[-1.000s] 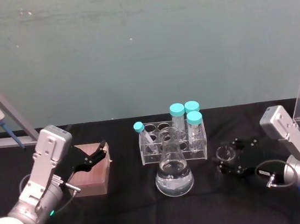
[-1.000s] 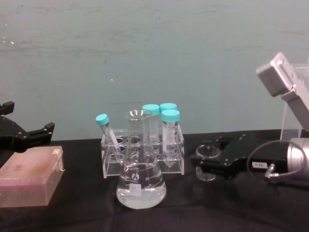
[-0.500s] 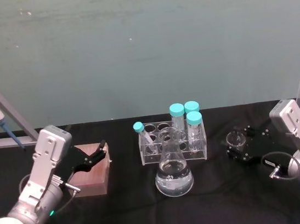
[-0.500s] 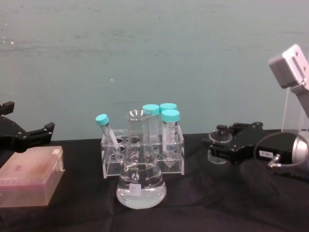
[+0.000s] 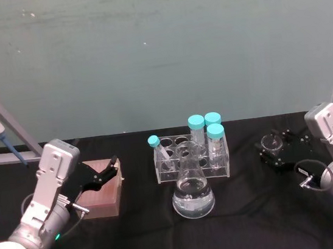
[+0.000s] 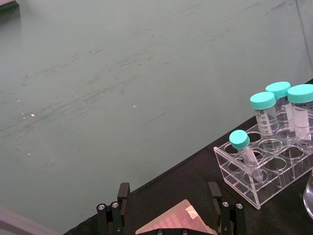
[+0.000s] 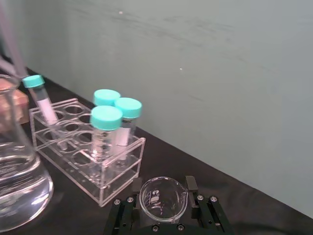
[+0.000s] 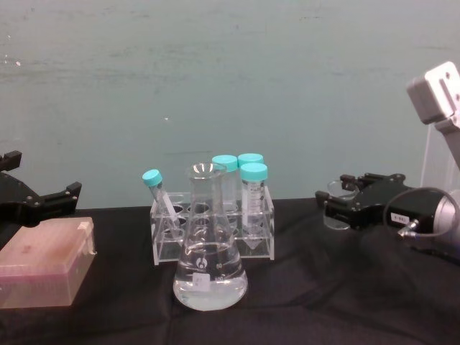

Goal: Place the experimental apparatus aside using one hand.

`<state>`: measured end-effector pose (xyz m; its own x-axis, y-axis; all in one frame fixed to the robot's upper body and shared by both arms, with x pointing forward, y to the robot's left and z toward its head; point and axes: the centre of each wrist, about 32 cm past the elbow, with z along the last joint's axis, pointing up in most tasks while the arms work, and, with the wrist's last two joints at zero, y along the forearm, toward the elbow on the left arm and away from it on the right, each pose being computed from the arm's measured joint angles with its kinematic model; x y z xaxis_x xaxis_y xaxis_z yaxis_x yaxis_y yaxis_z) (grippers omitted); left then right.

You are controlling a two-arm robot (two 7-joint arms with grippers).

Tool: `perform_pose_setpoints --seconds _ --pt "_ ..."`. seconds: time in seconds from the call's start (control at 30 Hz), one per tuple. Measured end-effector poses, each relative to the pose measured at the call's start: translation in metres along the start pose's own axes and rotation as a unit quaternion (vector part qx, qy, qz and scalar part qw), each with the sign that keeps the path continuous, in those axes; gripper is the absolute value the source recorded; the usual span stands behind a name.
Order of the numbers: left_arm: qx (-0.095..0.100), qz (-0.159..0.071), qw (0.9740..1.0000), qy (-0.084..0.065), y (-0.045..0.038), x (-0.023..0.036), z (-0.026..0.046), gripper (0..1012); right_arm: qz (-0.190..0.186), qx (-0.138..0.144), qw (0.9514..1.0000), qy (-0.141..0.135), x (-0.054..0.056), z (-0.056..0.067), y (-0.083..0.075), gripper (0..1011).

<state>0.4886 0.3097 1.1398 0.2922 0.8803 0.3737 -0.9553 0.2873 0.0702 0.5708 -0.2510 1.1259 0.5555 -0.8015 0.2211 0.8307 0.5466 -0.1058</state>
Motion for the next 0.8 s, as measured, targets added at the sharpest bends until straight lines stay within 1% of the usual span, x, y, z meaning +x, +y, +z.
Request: perform_pose_setpoints --seconds 0.13,0.2,0.43,0.8 --pt "0.0 0.0 1.0 0.0 0.0 0.0 0.0 1000 -0.02 -0.003 0.9998 0.002 -0.0017 0.0002 0.0007 533" --pt "0.0 0.0 1.0 0.0 0.0 0.0 0.0 1000 -0.024 -0.004 0.9997 0.002 -0.002 0.0003 0.0007 533" --pt "0.0 0.0 1.0 0.0 0.0 0.0 0.0 1000 -0.061 -0.016 0.998 0.01 -0.0043 0.0009 0.0011 531" --pt "0.0 0.0 1.0 0.0 0.0 0.0 0.0 1000 -0.097 -0.026 0.9948 0.016 -0.0014 -0.0007 0.0022 531"
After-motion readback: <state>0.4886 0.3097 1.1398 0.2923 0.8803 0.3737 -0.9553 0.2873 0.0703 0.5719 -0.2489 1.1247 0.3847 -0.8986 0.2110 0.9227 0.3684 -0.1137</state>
